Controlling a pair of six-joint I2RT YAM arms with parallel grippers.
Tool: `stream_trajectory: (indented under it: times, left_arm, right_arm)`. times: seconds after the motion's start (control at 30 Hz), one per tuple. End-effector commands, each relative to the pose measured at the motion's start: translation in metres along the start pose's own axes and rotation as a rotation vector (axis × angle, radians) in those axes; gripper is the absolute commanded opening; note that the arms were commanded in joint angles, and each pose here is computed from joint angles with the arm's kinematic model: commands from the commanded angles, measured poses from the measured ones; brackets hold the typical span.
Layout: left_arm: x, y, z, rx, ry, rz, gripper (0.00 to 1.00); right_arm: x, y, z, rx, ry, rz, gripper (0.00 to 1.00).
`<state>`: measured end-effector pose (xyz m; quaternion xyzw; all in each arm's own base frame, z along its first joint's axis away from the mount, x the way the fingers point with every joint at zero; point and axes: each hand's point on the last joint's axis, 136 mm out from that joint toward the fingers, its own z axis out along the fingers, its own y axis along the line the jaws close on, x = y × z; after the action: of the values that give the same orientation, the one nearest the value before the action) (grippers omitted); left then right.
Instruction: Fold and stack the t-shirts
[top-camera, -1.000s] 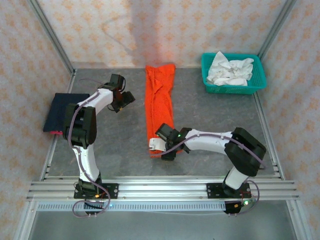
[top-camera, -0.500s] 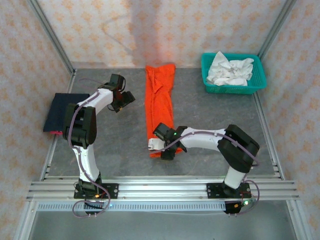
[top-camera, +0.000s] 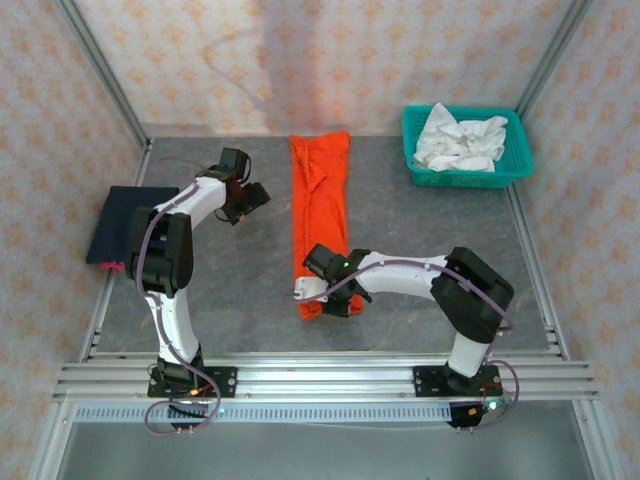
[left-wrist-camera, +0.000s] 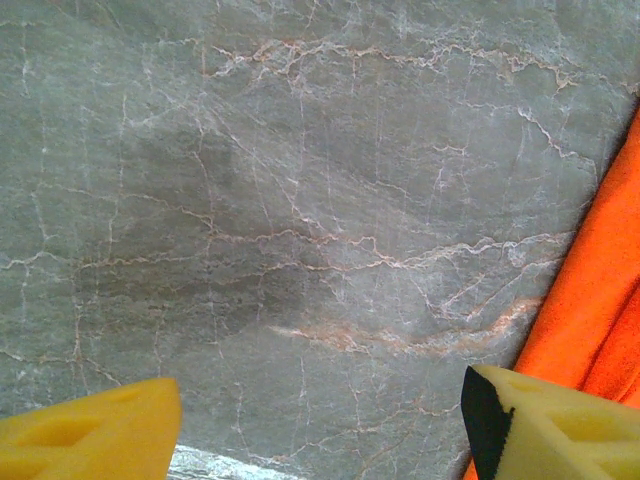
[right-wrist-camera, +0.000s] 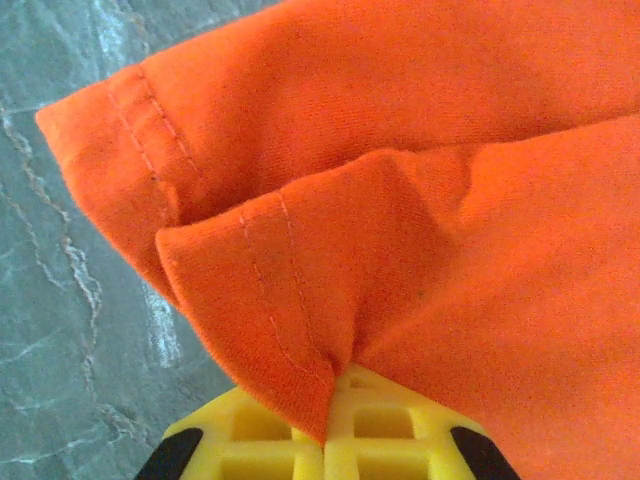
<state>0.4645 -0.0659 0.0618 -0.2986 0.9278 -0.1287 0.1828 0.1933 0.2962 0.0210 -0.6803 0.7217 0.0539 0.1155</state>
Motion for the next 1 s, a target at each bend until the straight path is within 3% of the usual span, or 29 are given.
stream_trajectory:
  times: [0.0, 0.27, 0.43, 0.57, 0.8, 0.97]
  left_arm:
    - [-0.004, 0.002, 0.001, 0.002, -0.007, 0.001, 0.75]
    - [-0.003, -0.011, 0.001, 0.069, -0.003, -0.032, 0.76]
    - [-0.005, -0.038, 0.002, 0.167, -0.042, -0.041, 0.92]
    - [0.005, -0.071, 0.011, 0.223, -0.019, -0.007, 0.94]
    - [0.015, -0.112, 0.040, 0.261, 0.005, 0.053, 0.84]
    - [0.008, -0.123, 0.059, 0.238, 0.027, 0.072, 0.77]
  right_arm:
    - [0.015, -0.011, 0.007, 0.044, 0.055, 0.025, 0.00]
    - [0.002, -0.009, -0.027, 0.078, -0.071, 0.091, 0.00]
    - [0.003, 0.015, -0.040, -0.003, -0.109, 0.143, 0.00]
    - [0.005, 0.036, -0.051, -0.064, -0.123, 0.180, 0.00]
    - [0.006, 0.046, -0.076, -0.087, -0.156, 0.183, 0.00]
    - [0.002, 0.050, -0.093, -0.107, -0.182, 0.172, 0.00]
